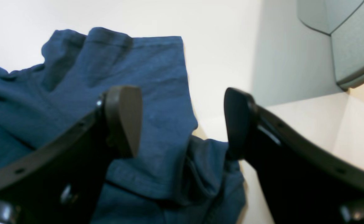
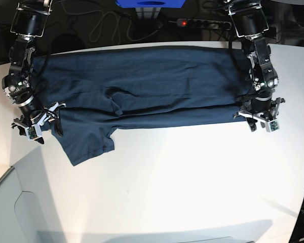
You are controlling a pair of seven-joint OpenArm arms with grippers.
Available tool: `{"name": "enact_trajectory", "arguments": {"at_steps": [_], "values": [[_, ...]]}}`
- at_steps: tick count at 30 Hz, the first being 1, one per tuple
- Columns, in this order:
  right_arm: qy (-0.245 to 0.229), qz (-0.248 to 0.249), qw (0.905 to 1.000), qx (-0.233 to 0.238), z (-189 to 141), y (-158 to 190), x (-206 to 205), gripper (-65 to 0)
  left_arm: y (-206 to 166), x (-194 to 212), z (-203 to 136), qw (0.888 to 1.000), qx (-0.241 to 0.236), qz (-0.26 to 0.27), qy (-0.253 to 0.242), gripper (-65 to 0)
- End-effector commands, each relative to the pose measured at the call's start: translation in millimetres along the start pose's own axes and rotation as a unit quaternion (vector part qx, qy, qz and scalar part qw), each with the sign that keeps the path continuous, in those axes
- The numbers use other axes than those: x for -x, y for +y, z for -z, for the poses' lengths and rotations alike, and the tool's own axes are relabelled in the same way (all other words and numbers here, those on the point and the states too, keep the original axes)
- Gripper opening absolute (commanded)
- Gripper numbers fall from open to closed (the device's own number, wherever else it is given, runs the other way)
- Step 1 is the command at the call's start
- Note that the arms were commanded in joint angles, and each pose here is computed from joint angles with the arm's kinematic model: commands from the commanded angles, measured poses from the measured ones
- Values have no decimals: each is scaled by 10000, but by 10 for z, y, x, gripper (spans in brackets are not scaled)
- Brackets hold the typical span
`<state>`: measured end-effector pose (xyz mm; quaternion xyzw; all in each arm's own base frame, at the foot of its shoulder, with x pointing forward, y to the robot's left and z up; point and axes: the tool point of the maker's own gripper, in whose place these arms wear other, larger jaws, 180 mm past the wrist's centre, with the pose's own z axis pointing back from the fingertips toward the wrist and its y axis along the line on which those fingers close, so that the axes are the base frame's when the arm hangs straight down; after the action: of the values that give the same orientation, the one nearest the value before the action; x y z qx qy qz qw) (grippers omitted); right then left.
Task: Fold the T-shirt properly
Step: 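Release the shirt edge with the right gripper and reposition it lower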
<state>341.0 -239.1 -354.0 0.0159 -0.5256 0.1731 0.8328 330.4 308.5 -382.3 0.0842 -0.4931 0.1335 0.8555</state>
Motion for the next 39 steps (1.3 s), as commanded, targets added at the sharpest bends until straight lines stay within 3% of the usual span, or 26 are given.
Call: {"name": "enact_trajectory", "arguments": {"at_steps": [1, 9, 15, 32, 39], "values": [[-301, -77, 9995, 41, -16, -84, -194, -257, 7, -144, 8, 9998, -1, 23, -218, -419], [-305, -82, 9995, 52, -16, -92, -199, -257, -26, -127, 13, 9998, 30, 4, -200, -442], [-320, -83, 9994, 63, -14, -103, -213, -257, -28, -128, 13, 9998, 36, -10, -201, -650], [-486, -296, 9983, 139, 31, -168, -524, -254, -51, -401, -197, 9978, 77, 138, -639, -650], [402, -461, 9980, 172, 350, -305, -711, -253, -45, -381, -219, 9979, 77, 158, -625, -650]]}}
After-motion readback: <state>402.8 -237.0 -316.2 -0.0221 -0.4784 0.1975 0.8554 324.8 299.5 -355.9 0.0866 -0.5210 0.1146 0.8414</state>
